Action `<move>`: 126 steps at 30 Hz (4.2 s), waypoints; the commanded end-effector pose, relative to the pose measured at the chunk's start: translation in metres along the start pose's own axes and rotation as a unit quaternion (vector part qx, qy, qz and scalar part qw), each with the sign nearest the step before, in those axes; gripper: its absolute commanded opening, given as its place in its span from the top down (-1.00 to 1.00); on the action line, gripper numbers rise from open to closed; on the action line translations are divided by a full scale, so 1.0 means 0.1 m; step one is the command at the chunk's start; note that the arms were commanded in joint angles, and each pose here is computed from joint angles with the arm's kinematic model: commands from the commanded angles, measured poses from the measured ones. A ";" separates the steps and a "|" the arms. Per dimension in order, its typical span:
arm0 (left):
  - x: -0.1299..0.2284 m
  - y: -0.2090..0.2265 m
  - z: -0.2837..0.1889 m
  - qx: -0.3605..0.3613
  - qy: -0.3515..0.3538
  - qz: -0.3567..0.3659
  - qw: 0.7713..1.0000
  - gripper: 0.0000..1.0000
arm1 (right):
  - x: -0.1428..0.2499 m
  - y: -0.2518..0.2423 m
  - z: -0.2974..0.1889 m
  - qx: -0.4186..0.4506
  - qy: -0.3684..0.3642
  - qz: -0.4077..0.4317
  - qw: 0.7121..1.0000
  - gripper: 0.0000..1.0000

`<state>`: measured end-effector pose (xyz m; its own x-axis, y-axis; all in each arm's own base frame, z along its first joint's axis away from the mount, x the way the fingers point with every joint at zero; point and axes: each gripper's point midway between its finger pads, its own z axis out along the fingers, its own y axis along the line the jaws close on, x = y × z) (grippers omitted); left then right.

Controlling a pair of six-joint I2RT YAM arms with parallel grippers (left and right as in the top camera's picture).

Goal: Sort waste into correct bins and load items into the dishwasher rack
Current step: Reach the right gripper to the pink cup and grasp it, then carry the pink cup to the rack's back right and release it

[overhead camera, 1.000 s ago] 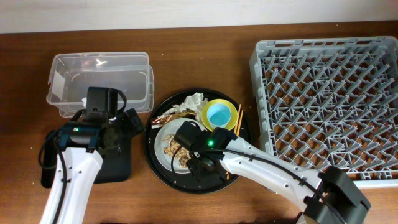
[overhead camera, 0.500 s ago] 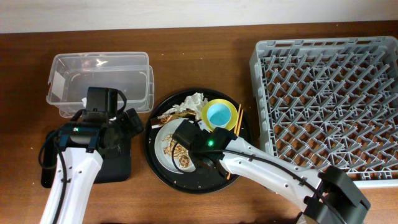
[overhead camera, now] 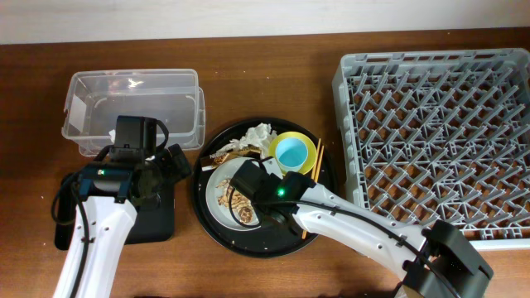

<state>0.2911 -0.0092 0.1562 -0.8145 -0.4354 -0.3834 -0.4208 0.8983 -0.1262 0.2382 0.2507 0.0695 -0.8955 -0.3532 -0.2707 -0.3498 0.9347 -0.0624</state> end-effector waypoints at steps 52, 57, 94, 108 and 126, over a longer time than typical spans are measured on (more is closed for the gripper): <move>-0.05 -0.02 -0.05 0.007 -0.007 0.001 1.000 -0.99 | -1.38 -1.85 -2.01 -0.135 -0.133 0.169 0.967 0.92; -0.05 -0.02 -0.05 0.007 -0.007 0.001 1.000 -0.99 | -1.20 -2.84 -2.08 -0.263 -0.189 0.223 0.919 0.92; -0.05 -0.02 -0.05 0.007 -0.007 0.001 1.000 -0.99 | -0.61 -3.58 -0.32 -0.519 -0.147 0.402 0.740 0.92; -0.05 -0.02 -0.05 0.007 -0.007 0.001 1.000 -0.99 | -0.35 -3.87 -0.35 -0.472 -0.121 0.449 0.749 0.92; -0.05 -0.02 -0.05 0.007 -0.007 0.001 1.000 -0.99 | -0.41 -3.68 0.03 -0.399 -0.038 0.452 0.797 0.91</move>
<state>0.2911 -0.0104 0.1562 -0.8158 -0.4356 -0.3805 -0.4184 0.8987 -0.1318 0.4220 -0.0549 0.1472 -0.8902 0.4555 -0.0106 0.1461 0.3074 0.9403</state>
